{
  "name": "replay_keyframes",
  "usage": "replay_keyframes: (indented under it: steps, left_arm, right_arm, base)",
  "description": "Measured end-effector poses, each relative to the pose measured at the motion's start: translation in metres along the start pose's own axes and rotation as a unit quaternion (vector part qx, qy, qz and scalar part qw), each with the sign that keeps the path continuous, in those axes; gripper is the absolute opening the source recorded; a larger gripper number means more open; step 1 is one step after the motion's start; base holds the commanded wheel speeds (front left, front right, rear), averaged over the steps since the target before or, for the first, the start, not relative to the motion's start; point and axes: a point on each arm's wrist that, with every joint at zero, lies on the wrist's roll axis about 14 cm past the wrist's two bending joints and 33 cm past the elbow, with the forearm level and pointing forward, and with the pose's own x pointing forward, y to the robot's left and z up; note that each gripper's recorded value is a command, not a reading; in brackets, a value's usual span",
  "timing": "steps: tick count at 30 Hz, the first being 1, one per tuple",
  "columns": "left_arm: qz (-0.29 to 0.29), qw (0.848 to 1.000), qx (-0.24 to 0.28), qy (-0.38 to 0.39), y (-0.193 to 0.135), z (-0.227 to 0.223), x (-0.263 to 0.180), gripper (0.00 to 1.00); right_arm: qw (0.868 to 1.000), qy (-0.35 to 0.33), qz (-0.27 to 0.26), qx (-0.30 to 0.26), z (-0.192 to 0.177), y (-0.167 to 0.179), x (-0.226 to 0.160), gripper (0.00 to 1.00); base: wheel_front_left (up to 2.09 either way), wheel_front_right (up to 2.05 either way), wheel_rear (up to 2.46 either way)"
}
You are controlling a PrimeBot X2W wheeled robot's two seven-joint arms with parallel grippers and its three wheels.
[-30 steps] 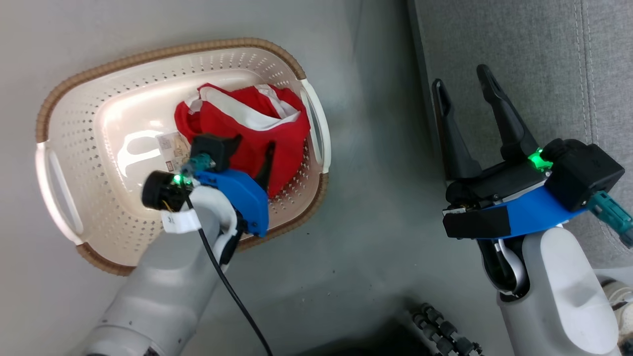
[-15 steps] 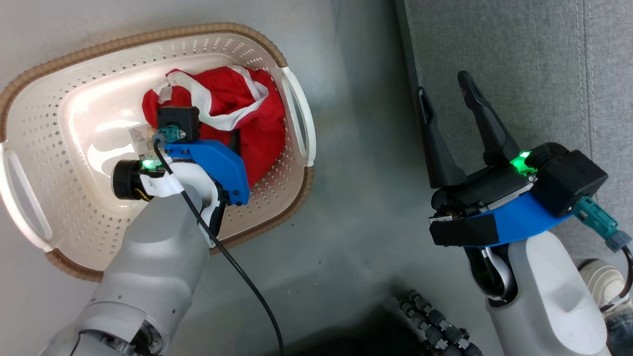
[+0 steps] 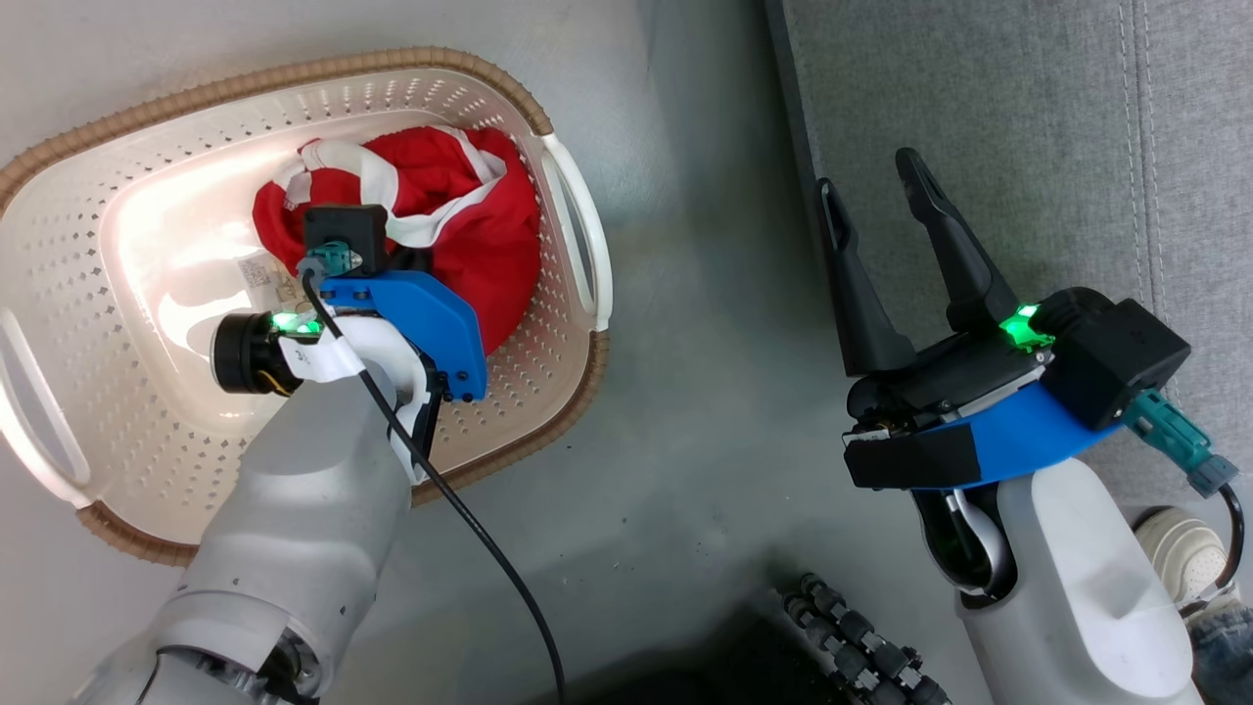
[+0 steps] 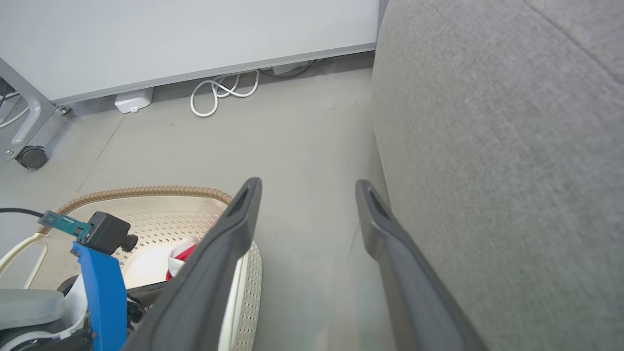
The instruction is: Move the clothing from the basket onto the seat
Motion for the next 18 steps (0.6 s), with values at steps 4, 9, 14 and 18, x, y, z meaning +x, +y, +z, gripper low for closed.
replay_keyframes:
  steps: [4,9,14,18]
  left_arm:
    - [-0.003,1.0,0.003,-0.002,-0.001,0.003,-0.001,0.0]
    - [-0.005,1.0,0.007,-0.007,-0.001,0.008,-0.006,0.0]
    - [-0.006,1.0,0.013,-0.017,-0.003,0.017,-0.017,0.0]
    - [-0.007,0.999,0.025,-0.026,-0.006,0.024,-0.034,0.0]
  right_arm:
    - [1.0,-0.005,0.001,0.001,0.003,0.001,0.001,1.0]
    - [1.0,-0.009,0.004,0.001,0.007,0.002,0.002,1.0]
    - [1.0,-0.022,0.007,0.003,0.018,0.005,0.0,1.0]
    - [0.999,-0.039,0.01,-0.001,0.034,0.008,-0.004,1.0]
  base:
    - [0.0,0.0,0.0]
    - [0.0,0.0,0.0]
    - [0.0,0.0,0.0]
    - [0.0,0.0,0.0]
